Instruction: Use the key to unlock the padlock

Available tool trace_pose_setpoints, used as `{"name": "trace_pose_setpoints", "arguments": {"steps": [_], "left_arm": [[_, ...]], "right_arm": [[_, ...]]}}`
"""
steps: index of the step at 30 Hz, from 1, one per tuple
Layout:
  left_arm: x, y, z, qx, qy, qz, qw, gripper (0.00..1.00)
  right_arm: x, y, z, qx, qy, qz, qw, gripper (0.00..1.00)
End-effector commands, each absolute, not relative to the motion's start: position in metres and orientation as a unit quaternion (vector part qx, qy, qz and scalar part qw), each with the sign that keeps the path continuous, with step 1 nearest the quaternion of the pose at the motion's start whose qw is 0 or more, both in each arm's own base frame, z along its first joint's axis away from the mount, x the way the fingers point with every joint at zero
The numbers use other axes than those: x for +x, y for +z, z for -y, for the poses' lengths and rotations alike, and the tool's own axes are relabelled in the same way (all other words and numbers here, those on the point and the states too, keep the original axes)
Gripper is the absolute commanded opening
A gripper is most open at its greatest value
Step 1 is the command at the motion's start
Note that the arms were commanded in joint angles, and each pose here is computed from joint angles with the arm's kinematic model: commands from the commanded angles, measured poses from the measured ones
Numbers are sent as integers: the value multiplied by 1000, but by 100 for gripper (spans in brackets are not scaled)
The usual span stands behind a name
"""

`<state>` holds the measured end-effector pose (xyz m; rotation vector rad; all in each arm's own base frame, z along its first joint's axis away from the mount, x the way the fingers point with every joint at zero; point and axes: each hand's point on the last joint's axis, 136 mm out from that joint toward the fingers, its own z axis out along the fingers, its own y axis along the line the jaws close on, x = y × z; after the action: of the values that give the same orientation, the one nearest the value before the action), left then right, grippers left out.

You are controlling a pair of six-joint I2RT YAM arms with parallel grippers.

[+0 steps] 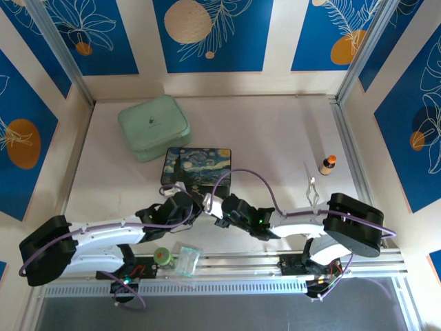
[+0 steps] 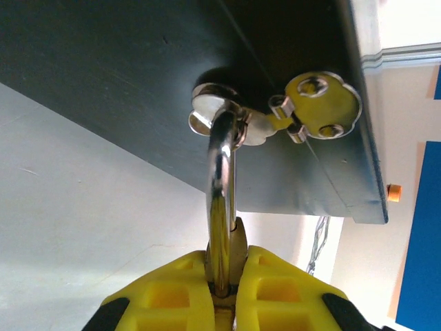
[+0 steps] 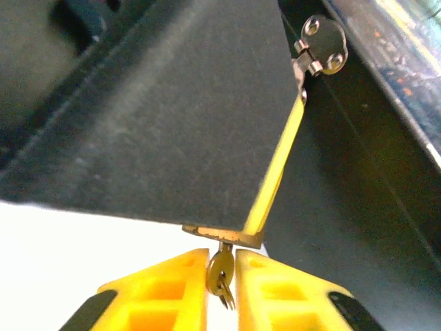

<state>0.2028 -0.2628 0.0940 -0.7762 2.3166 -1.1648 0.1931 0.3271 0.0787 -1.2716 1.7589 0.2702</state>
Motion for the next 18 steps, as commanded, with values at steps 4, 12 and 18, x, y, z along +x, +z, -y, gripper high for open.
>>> {"name": "trace_pose_setpoints", "arguments": {"steps": [4,12,18], "left_arm": [[207,110,268,-277,-452,-817,226,0],[207,109,273,-276,-465,-812,220,0],[207,107,273,-277,-464,-812,219,0]], "right_arm": [[192,79,-321,-462,202,-765,402,9],[196,76,-312,-384,290,-801,355,8],[205,80,-303,-348,311,-812,351,8]]}}
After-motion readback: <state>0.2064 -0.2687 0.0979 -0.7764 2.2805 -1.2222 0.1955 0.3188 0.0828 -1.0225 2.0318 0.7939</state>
